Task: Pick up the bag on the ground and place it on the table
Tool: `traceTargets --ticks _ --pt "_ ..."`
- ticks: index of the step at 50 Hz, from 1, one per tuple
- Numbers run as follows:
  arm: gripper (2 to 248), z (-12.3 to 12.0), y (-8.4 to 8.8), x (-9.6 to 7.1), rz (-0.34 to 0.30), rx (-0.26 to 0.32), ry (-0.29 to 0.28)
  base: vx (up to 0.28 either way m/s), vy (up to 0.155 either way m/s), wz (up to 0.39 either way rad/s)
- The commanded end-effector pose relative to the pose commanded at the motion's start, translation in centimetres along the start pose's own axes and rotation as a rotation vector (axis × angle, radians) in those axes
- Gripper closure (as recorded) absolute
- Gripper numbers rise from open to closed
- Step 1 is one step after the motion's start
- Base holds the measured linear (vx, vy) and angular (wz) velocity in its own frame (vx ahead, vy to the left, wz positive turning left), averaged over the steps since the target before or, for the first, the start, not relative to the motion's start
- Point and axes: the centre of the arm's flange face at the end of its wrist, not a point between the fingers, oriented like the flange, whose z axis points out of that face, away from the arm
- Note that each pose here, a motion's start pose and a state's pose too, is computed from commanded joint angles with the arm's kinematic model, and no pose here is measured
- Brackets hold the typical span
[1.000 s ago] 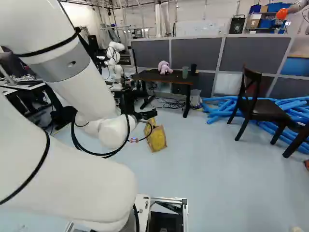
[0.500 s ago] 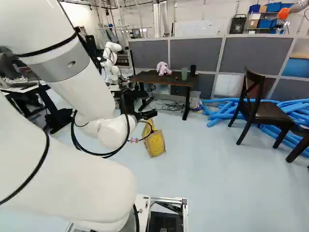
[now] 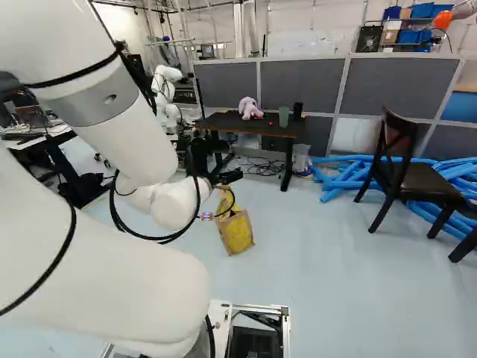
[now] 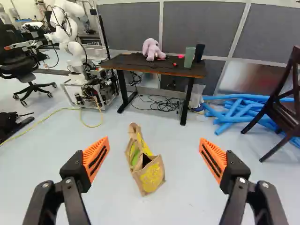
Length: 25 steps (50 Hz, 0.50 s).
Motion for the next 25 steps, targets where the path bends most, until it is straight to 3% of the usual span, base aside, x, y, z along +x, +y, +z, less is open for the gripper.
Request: traceTargets --ticks 25 --pt "3 0.0 0.0 0.0 0.0 0.0 0.0 0.185 -0.001 -0.019"
